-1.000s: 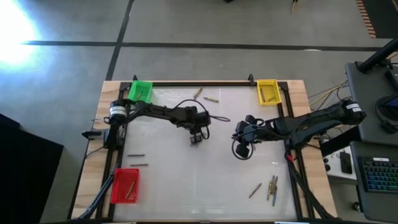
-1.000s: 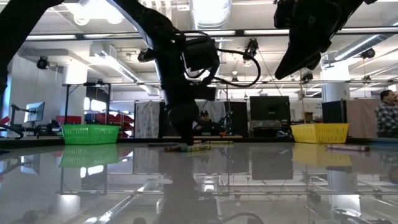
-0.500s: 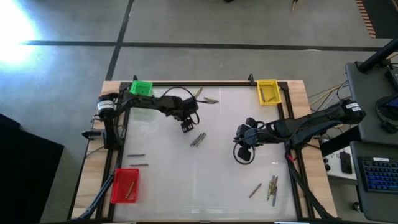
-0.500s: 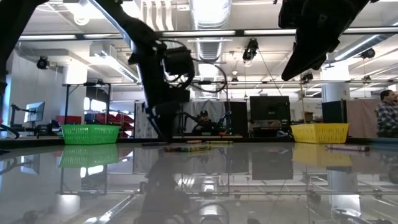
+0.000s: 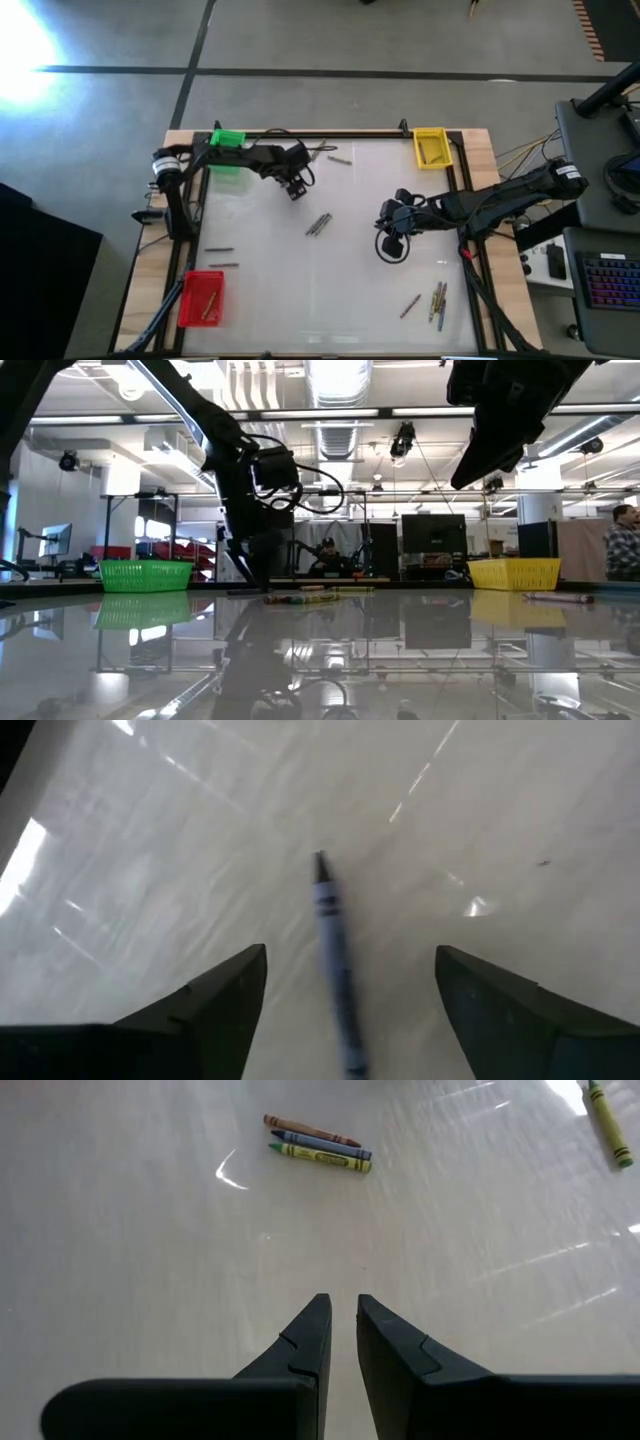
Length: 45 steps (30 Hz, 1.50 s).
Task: Sort crayons
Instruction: Put the blue crayon into the green basket
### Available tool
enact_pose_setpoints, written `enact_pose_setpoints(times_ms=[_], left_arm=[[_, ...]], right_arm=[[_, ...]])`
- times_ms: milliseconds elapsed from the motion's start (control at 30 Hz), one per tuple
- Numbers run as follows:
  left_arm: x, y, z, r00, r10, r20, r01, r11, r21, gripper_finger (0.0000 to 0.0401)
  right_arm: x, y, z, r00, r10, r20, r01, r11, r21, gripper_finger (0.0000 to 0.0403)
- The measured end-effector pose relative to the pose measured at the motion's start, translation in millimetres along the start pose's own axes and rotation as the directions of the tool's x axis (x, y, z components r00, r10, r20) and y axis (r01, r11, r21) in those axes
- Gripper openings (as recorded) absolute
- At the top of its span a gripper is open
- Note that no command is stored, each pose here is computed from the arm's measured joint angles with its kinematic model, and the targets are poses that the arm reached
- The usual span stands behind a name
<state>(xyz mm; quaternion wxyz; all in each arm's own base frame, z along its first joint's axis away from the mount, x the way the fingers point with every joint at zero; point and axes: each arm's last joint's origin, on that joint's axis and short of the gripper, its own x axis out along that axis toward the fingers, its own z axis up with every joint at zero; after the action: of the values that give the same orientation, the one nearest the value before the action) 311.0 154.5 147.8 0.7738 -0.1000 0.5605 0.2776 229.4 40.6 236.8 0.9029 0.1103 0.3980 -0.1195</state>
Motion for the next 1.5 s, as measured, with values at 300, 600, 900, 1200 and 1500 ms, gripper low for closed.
enact_pose_setpoints(times_ms=[300,600,900,1200,1500], left_arm=[[13.0,9.4,-16.9,0.994,-0.105,-0.017,0.104,0.994,-0.038,0.0163],[16.0,9.3,-24.0,0.996,-0.072,-0.047,0.071,0.997,-0.030,0.0009],[-41.1,29.7,-21.1,0.989,0.081,0.123,-0.062,0.986,-0.154,0.0014],[-93.1,79.9,-63.4,0.921,0.329,0.209,-0.215,0.876,-0.432,0.0002],[-83.3,107.2,-102.3,0.905,0.411,0.107,-0.265,0.744,-0.613,0.0030]], right_arm=[[0.0,0.0,0.0,1.000,0.000,0.000,0.000,1.000,-0.001,0.0043],[-0.6,0.4,1.1,1.000,0.001,0.004,-0.001,1.000,0.000,0.0043],[-0.9,0.5,1.6,1.000,0.001,0.004,-0.001,1.000,0.000,0.0043],[-0.6,0.4,1.1,1.000,0.001,0.004,-0.001,1.000,0.000,0.0043],[-0.8,1.0,3.9,1.000,0.009,0.026,-0.009,1.000,-0.003,0.0043]])
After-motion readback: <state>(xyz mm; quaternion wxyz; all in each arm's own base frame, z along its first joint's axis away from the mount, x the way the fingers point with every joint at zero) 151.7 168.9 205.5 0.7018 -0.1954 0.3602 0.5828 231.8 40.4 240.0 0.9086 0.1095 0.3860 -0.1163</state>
